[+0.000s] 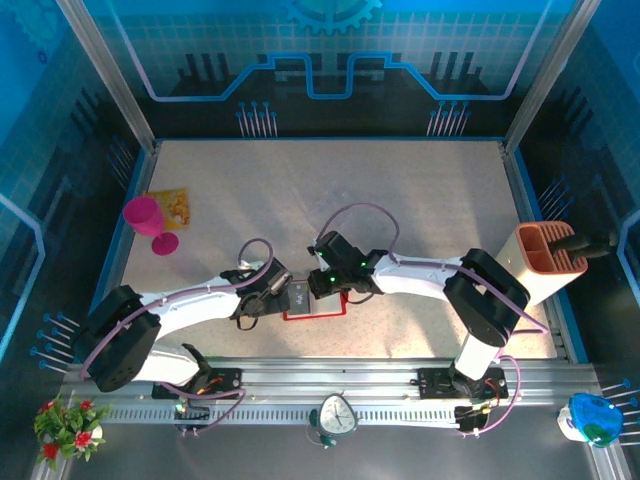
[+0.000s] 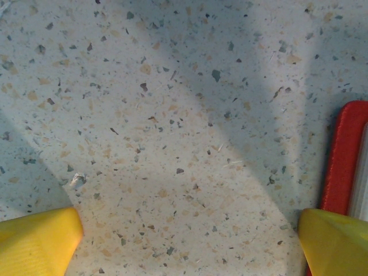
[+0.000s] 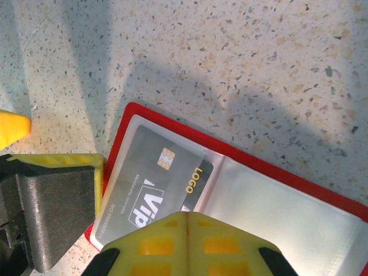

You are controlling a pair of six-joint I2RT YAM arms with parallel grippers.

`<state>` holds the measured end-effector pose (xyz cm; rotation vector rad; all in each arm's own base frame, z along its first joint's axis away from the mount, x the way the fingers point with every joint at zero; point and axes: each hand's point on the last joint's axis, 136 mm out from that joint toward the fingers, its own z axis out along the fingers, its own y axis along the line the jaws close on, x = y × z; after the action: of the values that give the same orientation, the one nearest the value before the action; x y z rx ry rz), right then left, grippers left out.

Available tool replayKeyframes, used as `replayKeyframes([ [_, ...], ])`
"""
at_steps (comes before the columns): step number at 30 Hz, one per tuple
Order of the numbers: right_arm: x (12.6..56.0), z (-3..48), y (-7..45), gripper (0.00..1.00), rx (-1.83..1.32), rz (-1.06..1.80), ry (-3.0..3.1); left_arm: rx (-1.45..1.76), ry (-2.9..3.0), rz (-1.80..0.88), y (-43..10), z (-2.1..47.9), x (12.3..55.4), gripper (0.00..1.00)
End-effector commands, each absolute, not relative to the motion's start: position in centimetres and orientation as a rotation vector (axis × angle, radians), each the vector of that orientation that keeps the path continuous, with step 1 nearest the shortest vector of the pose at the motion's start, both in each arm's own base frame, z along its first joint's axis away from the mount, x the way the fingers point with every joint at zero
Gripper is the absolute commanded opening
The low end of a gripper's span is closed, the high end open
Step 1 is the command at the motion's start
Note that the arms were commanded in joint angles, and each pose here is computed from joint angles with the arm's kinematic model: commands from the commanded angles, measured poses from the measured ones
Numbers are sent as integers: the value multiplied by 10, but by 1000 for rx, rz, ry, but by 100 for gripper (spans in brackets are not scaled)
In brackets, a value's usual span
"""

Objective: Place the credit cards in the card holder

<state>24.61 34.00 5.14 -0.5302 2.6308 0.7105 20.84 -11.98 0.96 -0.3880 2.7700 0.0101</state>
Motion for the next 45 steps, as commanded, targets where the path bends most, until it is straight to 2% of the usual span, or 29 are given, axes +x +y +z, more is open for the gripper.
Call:
replayKeyframes([
  [1,250,43,343,0,-548,685,2651,-399,2803,6,-118,-3,202,99],
  [18,240,17,365,0,-624,686,2711,-400,2797,-6,-119,-1,202,99],
  [25,242,45,359,0,-608,711,2659,-395,2771,-45,-122,11,206,99],
  [29,246,64,340,0,-565,705,2614,-387,2706,-153,-130,38,215,99],
  [36,242,51,298,0,-483,670,2631,-399,2562,-497,-156,78,231,99],
  [45,231,25,280,0,-438,664,2670,-430,2549,-726,-178,68,241,99],
])
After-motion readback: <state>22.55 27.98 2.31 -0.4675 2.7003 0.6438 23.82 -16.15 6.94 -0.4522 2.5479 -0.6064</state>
